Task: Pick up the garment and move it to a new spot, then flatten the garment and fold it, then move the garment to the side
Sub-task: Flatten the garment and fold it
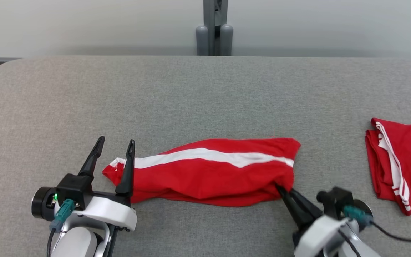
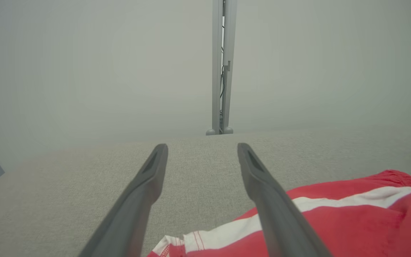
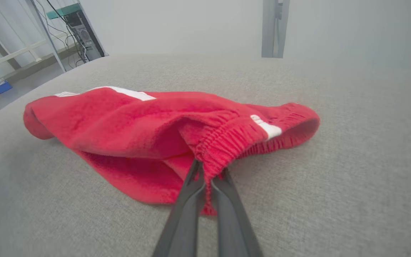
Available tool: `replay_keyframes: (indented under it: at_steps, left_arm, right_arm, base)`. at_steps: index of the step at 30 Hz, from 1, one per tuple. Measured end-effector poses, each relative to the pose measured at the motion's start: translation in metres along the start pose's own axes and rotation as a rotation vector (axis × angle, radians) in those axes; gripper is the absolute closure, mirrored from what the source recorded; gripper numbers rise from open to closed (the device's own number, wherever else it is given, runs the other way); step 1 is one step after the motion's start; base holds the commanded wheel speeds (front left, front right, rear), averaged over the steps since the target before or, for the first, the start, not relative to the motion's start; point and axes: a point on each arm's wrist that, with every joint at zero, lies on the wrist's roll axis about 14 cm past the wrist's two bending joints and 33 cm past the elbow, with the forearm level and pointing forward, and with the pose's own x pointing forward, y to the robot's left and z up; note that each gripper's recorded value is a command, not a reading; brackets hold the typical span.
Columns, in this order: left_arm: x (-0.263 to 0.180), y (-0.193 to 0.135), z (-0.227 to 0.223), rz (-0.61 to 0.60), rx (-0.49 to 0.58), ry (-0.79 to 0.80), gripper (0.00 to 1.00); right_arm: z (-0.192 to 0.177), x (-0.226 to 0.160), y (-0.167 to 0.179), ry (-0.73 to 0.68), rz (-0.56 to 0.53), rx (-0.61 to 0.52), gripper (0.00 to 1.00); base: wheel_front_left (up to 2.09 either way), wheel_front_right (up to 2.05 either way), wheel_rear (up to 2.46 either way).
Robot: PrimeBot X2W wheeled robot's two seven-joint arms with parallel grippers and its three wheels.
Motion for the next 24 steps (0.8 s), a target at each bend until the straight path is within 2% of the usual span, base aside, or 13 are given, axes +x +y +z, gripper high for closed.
replay_keyframes:
  at_steps: [7,12,13,14,15,20,24]
  left_arm:
    - [0.000,-0.003,0.001,-0.007,-0.008,-0.004,0.00]
    - [-0.002,-0.003,0.002,-0.007,-0.010,-0.005,0.00]
    - [-0.003,-0.003,0.001,-0.006,-0.011,-0.002,0.00]
    - [-0.003,-0.003,0.001,-0.006,-0.012,-0.002,0.00]
    - [-0.003,-0.003,0.001,-0.005,-0.013,-0.003,0.00]
    - [-0.003,-0.003,0.002,-0.002,-0.018,-0.006,0.00]
    - [-0.005,0.001,0.002,0.010,-0.015,-0.005,0.00]
  right_arm:
    - [-0.025,-0.045,-0.007,0.055,-0.006,-0.095,1.00]
    - [-0.049,-0.058,-0.003,0.122,-0.012,-0.088,1.00]
    - [-0.056,-0.062,-0.004,0.142,-0.027,-0.073,0.65]
    - [-0.063,-0.065,-0.004,0.157,-0.037,-0.057,0.51]
    - [-0.067,-0.066,-0.006,0.168,-0.055,-0.036,0.00]
    - [-0.068,-0.071,-0.019,0.150,-0.142,0.046,0.00]
    - [-0.064,-0.092,-0.055,0.129,-0.269,0.063,0.00]
  base:
    - [0.00,0.00,0.00]
    - [0.00,0.00,0.00]
    - [0.00,0.00,0.00]
    - [0.00,0.00,0.00]
    - [0.00,0.00,0.00]
    - [0.00,0.00,0.00]
    - [0.00,0.00,0.00]
